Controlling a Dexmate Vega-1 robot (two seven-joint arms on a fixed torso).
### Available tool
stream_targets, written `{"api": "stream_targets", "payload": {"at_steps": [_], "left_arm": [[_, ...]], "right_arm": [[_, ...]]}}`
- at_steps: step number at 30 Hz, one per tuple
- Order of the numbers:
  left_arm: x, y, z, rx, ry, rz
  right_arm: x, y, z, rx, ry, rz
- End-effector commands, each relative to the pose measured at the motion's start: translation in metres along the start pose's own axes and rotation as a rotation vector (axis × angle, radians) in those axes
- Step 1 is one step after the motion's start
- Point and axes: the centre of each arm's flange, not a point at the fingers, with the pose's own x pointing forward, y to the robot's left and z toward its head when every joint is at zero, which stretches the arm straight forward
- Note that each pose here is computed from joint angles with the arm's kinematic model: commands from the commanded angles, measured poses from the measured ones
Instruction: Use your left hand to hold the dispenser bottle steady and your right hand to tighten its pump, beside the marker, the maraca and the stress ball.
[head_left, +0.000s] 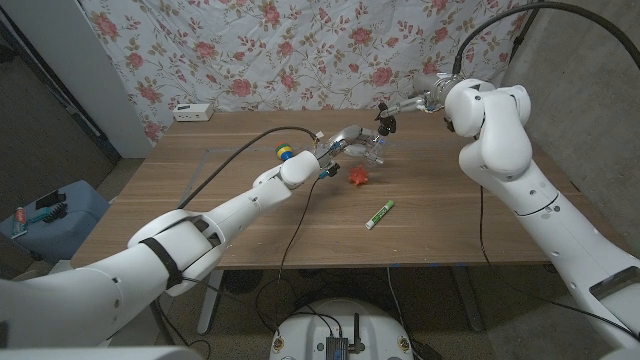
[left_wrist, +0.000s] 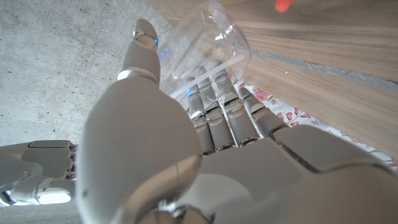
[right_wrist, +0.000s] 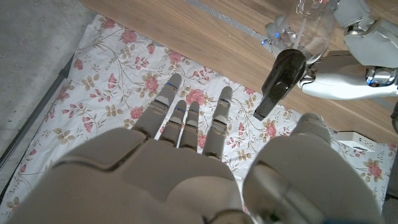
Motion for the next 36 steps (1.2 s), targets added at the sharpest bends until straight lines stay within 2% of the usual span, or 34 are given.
{"api": "stream_targets", "payload": {"at_steps": [1, 6, 11, 14, 20, 28, 36], "left_arm": [[0.0, 0.004, 0.002, 0.001, 0.01, -0.011], [0.001, 0.004, 0.001, -0.007, 0.016, -0.018], [0.003, 0.003, 0.001, -0.018, 0.018, -0.024], [0.005, 0.003, 0.0, -0.034, 0.022, -0.03], [0.008, 0.003, -0.001, -0.041, 0.028, -0.039], [0.01, 0.005, -0.004, -0.068, 0.036, -0.046], [0.015, 0.007, -0.004, -0.073, 0.028, -0.055]], "right_arm": [[-0.008, -0.006, -0.007, -0.028, -0.108, -0.034], [-0.011, -0.007, -0.011, -0.057, -0.108, -0.053], [-0.01, -0.008, -0.015, -0.072, -0.153, -0.08], [-0.009, -0.007, -0.015, -0.101, -0.178, -0.12], [-0.002, -0.005, -0.015, -0.138, -0.219, -0.114], [0.005, -0.002, -0.023, -0.171, -0.278, -0.167], [0.012, 0.0, -0.03, -0.2, -0.309, -0.219]]}}
